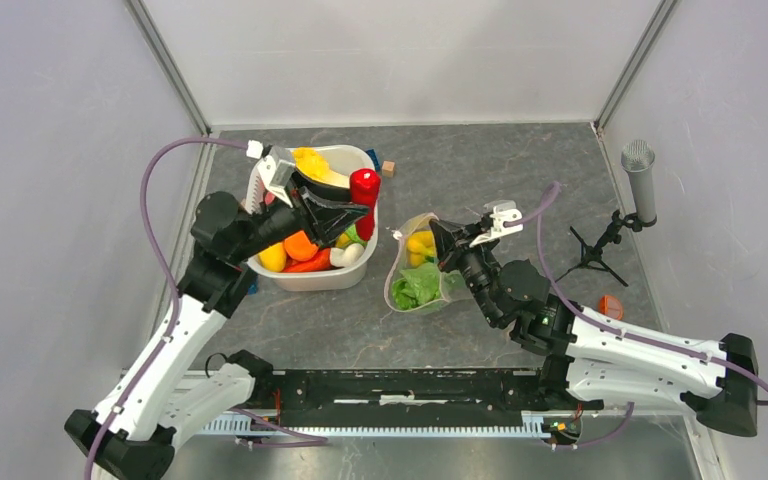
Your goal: Place the food in the zip-top bag and seal the zipper
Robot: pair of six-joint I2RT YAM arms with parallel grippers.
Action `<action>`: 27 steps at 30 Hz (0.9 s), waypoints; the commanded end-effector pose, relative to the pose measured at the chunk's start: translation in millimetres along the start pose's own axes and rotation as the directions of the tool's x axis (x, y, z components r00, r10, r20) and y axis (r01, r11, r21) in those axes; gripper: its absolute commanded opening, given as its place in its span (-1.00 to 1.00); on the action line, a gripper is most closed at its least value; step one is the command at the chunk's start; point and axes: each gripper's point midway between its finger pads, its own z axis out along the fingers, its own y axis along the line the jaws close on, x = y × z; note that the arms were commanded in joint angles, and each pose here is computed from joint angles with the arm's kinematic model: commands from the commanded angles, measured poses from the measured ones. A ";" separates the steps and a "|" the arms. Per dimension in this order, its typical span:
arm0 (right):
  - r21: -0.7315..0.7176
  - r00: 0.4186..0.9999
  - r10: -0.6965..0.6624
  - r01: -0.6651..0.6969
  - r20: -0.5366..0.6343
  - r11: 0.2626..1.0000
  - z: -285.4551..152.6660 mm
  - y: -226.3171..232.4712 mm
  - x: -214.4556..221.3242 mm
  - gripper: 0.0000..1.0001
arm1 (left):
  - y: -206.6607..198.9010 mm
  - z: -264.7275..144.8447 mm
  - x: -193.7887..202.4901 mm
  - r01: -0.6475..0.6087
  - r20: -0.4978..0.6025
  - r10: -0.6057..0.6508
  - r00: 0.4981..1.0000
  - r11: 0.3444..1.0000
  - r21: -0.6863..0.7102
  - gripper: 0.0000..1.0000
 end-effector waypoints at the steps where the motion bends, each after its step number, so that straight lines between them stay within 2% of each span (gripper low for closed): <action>1: -0.024 0.992 0.103 -0.102 0.077 0.995 3.1 11.2 -31.8 -0.87 | -55.3 -5.4 -42.8 0.024 0.232 -0.089 0.969 0.963 0.270 -0.27; 4: -0.041 0.989 0.128 -0.126 0.076 0.991 4.5 16.8 -33.8 -0.87 | -74.2 -4.8 -44.7 0.016 0.266 -0.117 0.957 0.934 0.356 -0.27; 8: -0.083 0.982 0.174 -0.168 0.078 0.982 5.1 27.5 -42.5 -0.87 | -87.9 8.8 -32.1 -0.034 0.283 -0.081 0.956 0.925 0.377 -0.27; 19: -0.097 0.961 0.257 -0.248 0.102 0.964 -0.8 27.8 -62.2 -0.88 | -85.0 36.5 2.0 -0.101 0.296 -0.004 0.955 0.936 0.338 -0.28; 27: -0.107 0.940 0.320 -0.309 0.116 0.945 -4.0 27.6 -74.4 -0.88 | -73.8 47.7 26.1 -0.167 0.305 0.087 0.948 0.954 0.248 -0.28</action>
